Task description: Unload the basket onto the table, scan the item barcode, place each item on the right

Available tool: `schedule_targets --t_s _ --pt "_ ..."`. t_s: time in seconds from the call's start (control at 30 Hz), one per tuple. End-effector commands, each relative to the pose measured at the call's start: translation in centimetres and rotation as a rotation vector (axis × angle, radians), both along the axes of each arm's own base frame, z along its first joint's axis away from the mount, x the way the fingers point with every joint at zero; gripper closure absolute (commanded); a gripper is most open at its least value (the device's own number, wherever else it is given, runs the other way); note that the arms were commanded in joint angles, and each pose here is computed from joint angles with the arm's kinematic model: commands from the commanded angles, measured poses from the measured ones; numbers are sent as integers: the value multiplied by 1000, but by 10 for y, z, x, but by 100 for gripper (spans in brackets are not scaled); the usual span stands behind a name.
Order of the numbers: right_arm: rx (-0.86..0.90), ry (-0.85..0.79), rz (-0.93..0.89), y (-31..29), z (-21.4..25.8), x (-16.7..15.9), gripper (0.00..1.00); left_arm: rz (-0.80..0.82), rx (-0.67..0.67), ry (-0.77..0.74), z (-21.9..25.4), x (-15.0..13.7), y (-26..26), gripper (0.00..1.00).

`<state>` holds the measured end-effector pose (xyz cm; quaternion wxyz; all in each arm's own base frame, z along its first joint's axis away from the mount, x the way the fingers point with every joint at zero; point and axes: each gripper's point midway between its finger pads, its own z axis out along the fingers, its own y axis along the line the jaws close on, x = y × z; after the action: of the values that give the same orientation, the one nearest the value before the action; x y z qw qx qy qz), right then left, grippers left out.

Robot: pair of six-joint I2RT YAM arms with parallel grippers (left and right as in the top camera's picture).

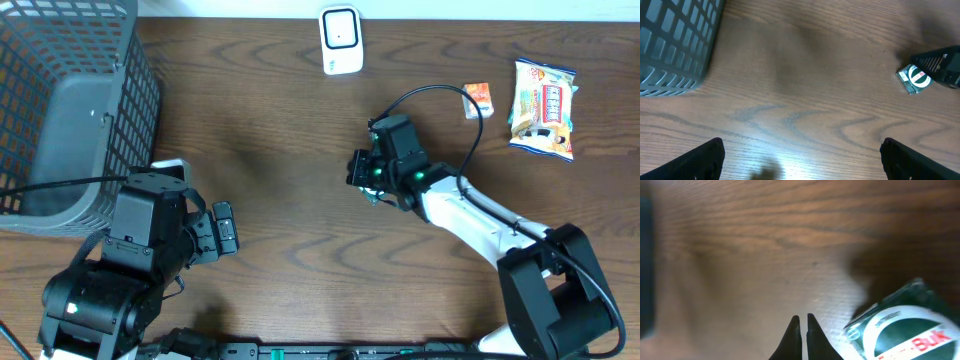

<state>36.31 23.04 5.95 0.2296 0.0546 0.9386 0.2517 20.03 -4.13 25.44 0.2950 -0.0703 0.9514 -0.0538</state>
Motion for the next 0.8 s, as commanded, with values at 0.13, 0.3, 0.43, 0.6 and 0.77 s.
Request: schedule_targets --t_s 0.13,0.3,0.43,0.6,0.77 --pt "-135 1 -62 -4 -32 4 99 0 2 -3 0 0 1 3" --pt "-153 38 -55 -6 -42 -2 99 0 2 -3 0 0 1 3" --pt "-190 95 -49 -13 -41 -11 99 0 2 -3 0 0 1 2" --pt "-304 206 -32 -41 -34 -33 99 0 2 -3 0 0 1 2" --pt "-477 330 -84 -86 -28 -60 99 0 2 -3 0 0 1 2"
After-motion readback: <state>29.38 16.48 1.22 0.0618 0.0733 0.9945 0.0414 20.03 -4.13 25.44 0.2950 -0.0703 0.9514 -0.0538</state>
